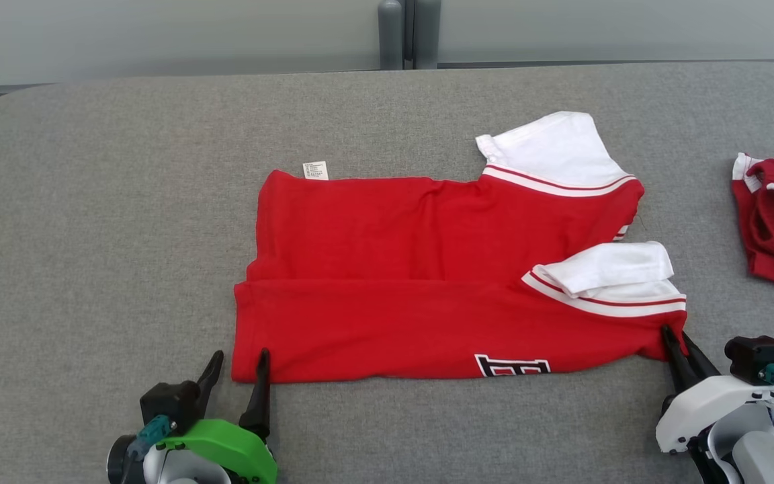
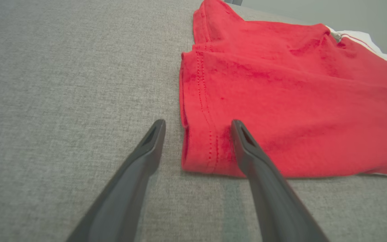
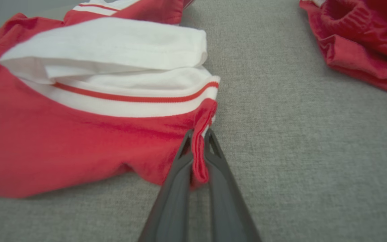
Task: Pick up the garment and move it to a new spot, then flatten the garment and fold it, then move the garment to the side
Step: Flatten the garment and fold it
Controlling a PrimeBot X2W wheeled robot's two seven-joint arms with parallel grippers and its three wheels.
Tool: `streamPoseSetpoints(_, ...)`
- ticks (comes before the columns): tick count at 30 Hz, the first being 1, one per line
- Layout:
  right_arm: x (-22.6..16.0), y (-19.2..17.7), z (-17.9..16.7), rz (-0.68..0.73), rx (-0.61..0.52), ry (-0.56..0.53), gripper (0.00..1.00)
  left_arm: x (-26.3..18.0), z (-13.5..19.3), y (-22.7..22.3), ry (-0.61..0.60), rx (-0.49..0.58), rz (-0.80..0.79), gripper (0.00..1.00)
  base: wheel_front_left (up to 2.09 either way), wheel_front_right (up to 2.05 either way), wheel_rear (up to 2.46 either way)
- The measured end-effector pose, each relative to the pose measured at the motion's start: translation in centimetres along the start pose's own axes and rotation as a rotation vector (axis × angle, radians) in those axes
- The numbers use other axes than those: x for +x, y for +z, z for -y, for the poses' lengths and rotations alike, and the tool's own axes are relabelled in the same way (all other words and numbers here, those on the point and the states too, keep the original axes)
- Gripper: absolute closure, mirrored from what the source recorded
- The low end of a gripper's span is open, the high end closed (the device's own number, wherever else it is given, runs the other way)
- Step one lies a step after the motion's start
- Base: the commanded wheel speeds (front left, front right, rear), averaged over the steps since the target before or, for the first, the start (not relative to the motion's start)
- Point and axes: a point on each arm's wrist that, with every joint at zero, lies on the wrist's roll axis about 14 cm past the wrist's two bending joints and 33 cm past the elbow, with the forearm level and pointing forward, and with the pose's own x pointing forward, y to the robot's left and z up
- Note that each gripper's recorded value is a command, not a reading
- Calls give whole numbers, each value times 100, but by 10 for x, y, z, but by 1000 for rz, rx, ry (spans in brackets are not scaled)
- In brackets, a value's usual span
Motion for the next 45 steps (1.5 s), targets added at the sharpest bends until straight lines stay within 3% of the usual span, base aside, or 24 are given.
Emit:
streamPoseSetpoints(3, 0, 0, -1, 0, -2, 3, 100, 4, 4, -6, -13, -10, -22, 0, 0, 0, 0)
streamPoseSetpoints(4, 0, 0, 0, 0, -2, 2, 100, 5, 7, -8, -21, -11, -31, 41, 0, 0, 0)
streamPoseSetpoints(5, 0, 0, 0, 0, -1, 2, 100, 5, 9, -12, -26, -20, -42, 93, 0, 0, 0)
streamPoseSetpoints(6, 0, 0, 0, 1, -1, 2, 100, 6, 12, -15, -34, -23, -52, 100, 0, 0, 0)
streamPoseSetpoints(18, -11, 8, 2, 31, 12, -14, 100, -9, 5, -22, -19, -50, -79, 100, 0, 0, 0)
streamPoseSetpoints(31, -56, 16, 13, 99, 5, -36, 100, -51, -14, -30, 47, -41, -60, 100, 0, 0, 0)
streamPoseSetpoints(40, -82, -7, 9, 70, 43, -46, 100, -65, -24, -48, 87, -33, -107, 100, 0, 0, 0)
streamPoseSetpoints(41, -83, -7, 10, 70, 44, -50, 89, -67, -24, -52, 86, -31, -119, 100, 0, 0, 0)
streamPoseSetpoints(42, -83, -9, 12, 66, 46, -56, 29, -67, -23, -53, 85, -31, -124, 100, 0, 0, 0)
streamPoseSetpoints(43, -84, -11, 15, 59, 47, -70, 0, -67, -23, -53, 85, -27, -125, 66, 0, 0, 0)
streamPoseSetpoints(44, -85, -10, 19, 60, 43, -80, 0, -66, -24, -52, 87, -21, -123, 0, 0, 0, 0)
streamPoseSetpoints(45, -84, -8, 21, 66, 38, -85, 0, -65, -26, -49, 89, -15, -113, 0, 0, 0, 0)
